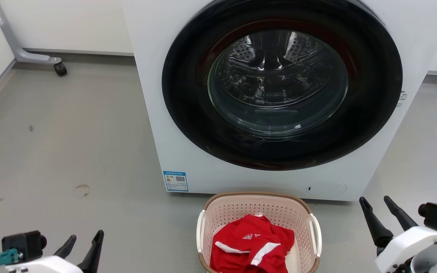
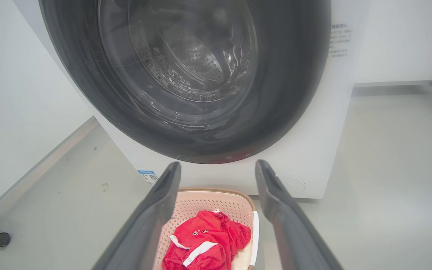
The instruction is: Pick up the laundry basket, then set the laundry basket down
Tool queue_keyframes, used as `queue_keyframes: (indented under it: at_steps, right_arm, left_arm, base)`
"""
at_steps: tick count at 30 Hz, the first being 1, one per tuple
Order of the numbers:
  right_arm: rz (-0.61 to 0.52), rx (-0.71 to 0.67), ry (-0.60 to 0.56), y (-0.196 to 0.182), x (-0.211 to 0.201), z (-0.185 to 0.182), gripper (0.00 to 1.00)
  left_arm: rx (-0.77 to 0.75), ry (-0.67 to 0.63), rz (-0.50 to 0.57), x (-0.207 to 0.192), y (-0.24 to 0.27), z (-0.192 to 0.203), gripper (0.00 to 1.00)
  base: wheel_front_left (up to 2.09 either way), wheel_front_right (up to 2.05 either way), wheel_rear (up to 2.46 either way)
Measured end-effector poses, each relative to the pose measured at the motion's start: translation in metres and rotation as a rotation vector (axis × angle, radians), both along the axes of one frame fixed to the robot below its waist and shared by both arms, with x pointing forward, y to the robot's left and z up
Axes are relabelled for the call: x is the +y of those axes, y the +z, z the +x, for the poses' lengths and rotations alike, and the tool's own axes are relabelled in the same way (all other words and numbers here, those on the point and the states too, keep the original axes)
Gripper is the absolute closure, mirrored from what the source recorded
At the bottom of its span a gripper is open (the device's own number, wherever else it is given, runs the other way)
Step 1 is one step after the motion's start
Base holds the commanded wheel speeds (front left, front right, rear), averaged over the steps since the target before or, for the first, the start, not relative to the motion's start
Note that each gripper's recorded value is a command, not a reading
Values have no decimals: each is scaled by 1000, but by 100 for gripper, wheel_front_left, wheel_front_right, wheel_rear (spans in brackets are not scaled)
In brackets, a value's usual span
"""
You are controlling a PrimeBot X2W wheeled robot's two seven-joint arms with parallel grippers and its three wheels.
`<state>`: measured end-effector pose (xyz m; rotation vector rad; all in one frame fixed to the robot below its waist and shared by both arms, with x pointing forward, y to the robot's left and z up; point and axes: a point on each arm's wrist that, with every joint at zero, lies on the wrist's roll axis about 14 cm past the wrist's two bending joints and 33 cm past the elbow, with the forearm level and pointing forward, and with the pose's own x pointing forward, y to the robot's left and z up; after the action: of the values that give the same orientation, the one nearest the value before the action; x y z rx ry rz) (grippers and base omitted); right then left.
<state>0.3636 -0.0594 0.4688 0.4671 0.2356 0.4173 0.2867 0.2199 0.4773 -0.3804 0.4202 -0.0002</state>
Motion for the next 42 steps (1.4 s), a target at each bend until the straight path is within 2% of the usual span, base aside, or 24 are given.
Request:
queue_keyframes:
  at_steps: [4,11,17,42]
  right_arm:
    - [-20,15,6,-4,-1,1,0]
    - [-11,-37,19,15,7,16,0]
    - [-13,-29,23,13,9,15,0]
    - [-23,-36,24,13,8,12,0]
  left_arm:
    - [-15,-5,43,4,4,9,0]
    - [-46,-26,29,-8,7,28,0]
    - [-58,-53,35,-13,8,37,0]
    - [-77,-56,41,-13,15,39,0]
  base:
    - [0,0,0]
    - [0,0,0]
    - [0,0,0]
    - [0,0,0]
